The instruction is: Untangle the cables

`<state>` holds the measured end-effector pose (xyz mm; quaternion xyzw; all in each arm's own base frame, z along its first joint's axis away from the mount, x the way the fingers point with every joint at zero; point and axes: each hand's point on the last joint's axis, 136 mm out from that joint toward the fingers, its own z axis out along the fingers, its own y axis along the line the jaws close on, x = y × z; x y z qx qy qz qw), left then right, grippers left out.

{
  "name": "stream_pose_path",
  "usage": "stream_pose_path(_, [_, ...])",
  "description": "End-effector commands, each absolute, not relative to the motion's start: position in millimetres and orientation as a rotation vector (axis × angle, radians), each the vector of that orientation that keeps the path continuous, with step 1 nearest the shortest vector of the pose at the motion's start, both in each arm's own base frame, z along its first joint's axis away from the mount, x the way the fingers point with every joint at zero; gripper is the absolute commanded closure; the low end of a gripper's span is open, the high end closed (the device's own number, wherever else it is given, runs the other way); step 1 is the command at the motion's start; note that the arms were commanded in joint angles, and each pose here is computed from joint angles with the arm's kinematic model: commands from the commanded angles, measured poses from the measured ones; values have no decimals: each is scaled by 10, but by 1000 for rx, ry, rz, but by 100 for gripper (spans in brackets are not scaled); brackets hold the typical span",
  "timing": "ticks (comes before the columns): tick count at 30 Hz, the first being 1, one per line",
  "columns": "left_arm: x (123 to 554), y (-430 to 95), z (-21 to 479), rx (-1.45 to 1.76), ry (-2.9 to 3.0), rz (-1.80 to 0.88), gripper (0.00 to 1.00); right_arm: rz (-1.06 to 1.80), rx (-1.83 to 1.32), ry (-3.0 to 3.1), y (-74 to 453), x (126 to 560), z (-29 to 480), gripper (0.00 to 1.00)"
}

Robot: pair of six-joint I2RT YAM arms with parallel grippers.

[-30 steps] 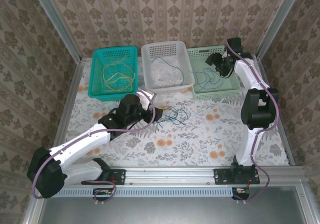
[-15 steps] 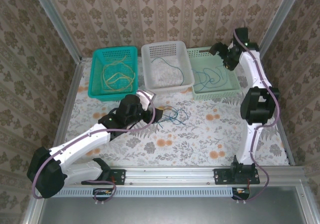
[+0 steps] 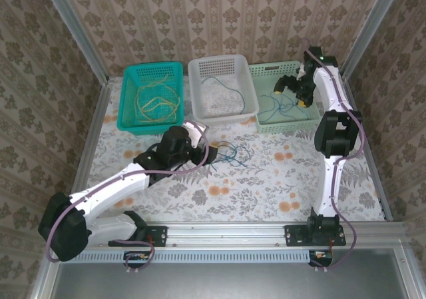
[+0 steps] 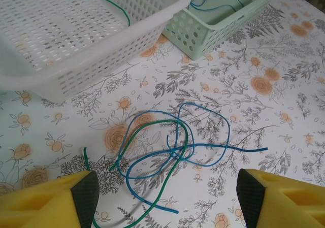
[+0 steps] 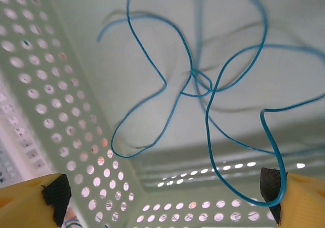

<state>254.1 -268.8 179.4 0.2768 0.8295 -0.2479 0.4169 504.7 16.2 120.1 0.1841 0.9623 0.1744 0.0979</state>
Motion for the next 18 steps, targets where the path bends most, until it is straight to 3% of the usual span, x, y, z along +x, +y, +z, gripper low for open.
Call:
stream_pose_path(1, [2580,-2734,1955,678,2056,-653,25,561,458,2832,279,4932,1373,0])
stream_pose_path(6, [2593,-2857,1999,721,2035,-690,26,657,389,2851,385,4768,1484,0])
stream_pose_path(11, [2637,-3320,2120,877,1985,-737,42,870,484,2678,457,4719,1718,0])
stream_pose_path(18, [2804,-3954,2250,1036,1910,-810,37,939,501,2472,402,4606,2265,0])
